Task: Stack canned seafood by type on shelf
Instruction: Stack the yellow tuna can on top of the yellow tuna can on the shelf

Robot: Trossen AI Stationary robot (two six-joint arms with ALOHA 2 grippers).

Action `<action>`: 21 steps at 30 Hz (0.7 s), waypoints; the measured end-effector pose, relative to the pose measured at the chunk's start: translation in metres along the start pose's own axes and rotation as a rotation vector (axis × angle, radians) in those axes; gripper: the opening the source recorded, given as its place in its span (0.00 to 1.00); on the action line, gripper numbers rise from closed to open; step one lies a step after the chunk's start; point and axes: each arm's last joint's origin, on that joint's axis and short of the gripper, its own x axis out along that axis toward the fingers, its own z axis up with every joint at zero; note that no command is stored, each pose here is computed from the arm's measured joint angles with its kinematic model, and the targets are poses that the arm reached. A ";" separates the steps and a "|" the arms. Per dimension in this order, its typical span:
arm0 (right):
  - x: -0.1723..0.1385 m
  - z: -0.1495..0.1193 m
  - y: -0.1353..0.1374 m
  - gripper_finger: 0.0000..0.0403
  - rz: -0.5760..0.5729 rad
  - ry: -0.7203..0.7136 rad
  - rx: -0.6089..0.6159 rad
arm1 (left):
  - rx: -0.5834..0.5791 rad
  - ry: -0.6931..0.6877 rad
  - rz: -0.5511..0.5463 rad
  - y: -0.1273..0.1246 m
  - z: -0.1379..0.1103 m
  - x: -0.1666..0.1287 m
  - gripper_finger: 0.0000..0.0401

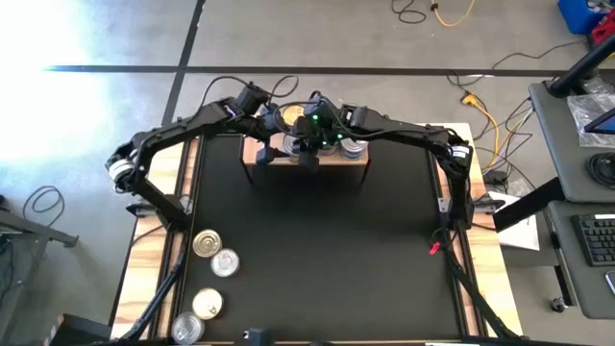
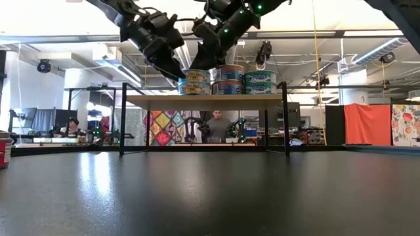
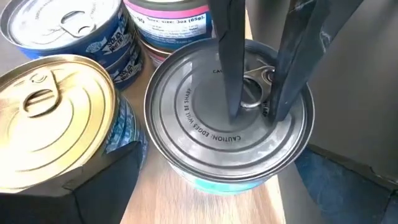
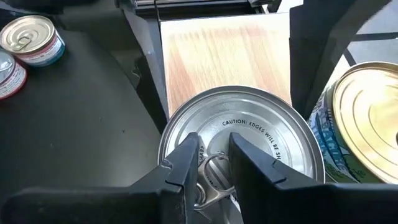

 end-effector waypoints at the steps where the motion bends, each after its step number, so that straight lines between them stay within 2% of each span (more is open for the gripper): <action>1: 0.000 0.000 0.000 0.21 0.000 0.001 -0.001 | 0.001 -0.001 0.007 -0.001 0.001 -0.002 1.00; 6: 0.001 0.000 0.000 0.24 -0.002 -0.006 0.005 | 0.010 0.012 0.090 -0.006 0.006 -0.022 1.00; 12: -0.002 0.011 -0.001 0.24 -0.013 -0.085 0.012 | -0.076 0.035 0.191 -0.021 0.009 -0.058 1.00; 16: -0.020 0.029 -0.002 0.23 -0.029 -0.152 -0.002 | -0.141 -0.003 0.211 -0.033 0.002 -0.071 1.00; 21: -0.054 0.042 -0.010 0.21 -0.050 -0.165 -0.022 | -0.208 -0.096 0.255 -0.044 -0.020 -0.064 1.00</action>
